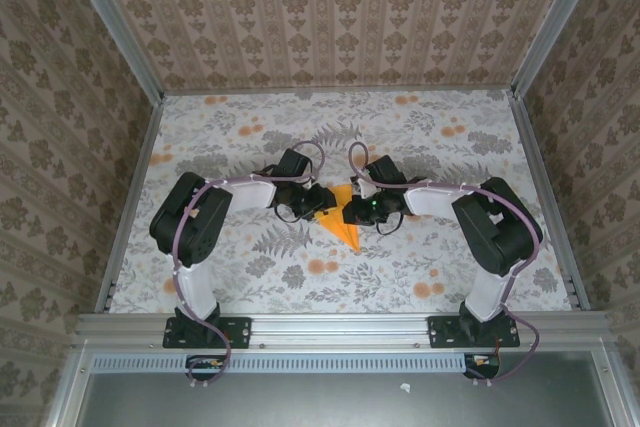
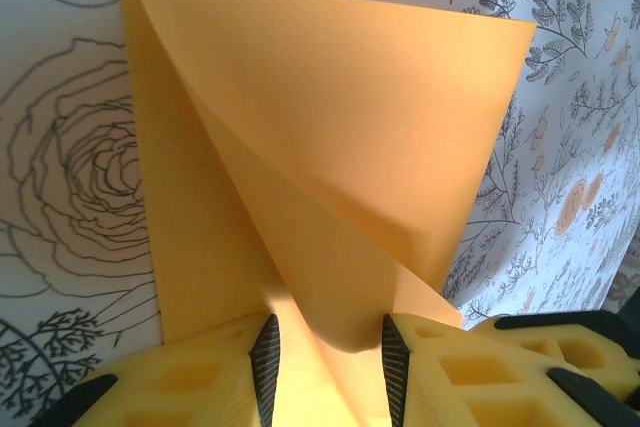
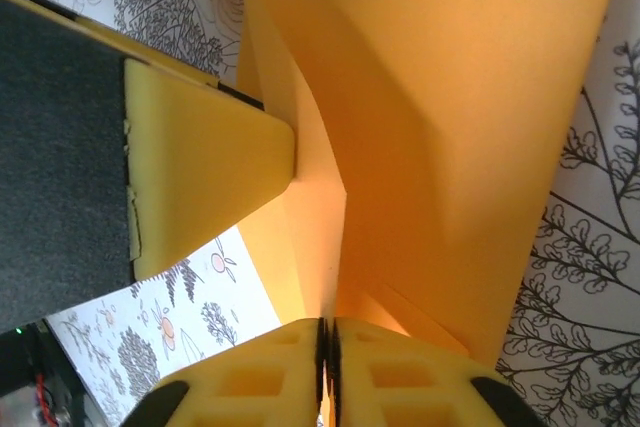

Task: Fold a paper plane with a square sheet of paper (fold left side to right side)
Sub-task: Fourth fold the wing at the center of the table.

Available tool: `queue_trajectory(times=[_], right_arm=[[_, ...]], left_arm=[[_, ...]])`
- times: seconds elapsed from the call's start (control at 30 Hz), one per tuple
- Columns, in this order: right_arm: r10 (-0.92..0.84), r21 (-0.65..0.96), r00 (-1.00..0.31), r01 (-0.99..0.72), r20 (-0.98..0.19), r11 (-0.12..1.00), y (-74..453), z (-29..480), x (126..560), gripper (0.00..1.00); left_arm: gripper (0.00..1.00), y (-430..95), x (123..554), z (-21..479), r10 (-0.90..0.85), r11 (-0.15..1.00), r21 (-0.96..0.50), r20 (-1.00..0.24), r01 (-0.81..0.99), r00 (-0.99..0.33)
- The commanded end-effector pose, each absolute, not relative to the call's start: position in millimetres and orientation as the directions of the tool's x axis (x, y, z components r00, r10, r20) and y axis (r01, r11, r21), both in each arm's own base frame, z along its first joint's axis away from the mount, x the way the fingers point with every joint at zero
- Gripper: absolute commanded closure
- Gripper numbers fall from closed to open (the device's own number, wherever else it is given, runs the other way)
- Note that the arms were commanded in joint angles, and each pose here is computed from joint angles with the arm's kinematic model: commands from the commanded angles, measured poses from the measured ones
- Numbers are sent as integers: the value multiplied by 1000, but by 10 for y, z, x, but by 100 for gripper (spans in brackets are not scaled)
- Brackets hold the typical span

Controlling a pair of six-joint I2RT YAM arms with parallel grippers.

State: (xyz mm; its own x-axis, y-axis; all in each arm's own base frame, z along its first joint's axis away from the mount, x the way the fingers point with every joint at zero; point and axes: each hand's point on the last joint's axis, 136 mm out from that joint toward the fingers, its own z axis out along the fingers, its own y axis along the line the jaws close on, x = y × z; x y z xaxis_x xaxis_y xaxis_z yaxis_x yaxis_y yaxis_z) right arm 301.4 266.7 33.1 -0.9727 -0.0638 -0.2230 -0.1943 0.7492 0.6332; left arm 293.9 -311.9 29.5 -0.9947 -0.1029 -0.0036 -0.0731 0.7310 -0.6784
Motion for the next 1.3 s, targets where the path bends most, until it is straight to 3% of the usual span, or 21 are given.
queue_trajectory(times=[0.0, 0.3, 1.27], right_arm=[[-66, 632, -971, -200, -229, 749, 2699, 371, 3058, 95], [-65, 532, -970, -184, -235, 826, 2502, 289, 3085, 98], [-83, 453, -979, -160, -185, 877, 2378, 75, 3054, 98]], left_arm=[[64, -3041, 2891, 199, -121, 763, -636, 29, -112, -992], [63, -3033, 2876, 197, -117, 765, -635, 30, -109, -993], [62, -3050, 2899, 219, -110, 763, -638, 26, -101, -994]])
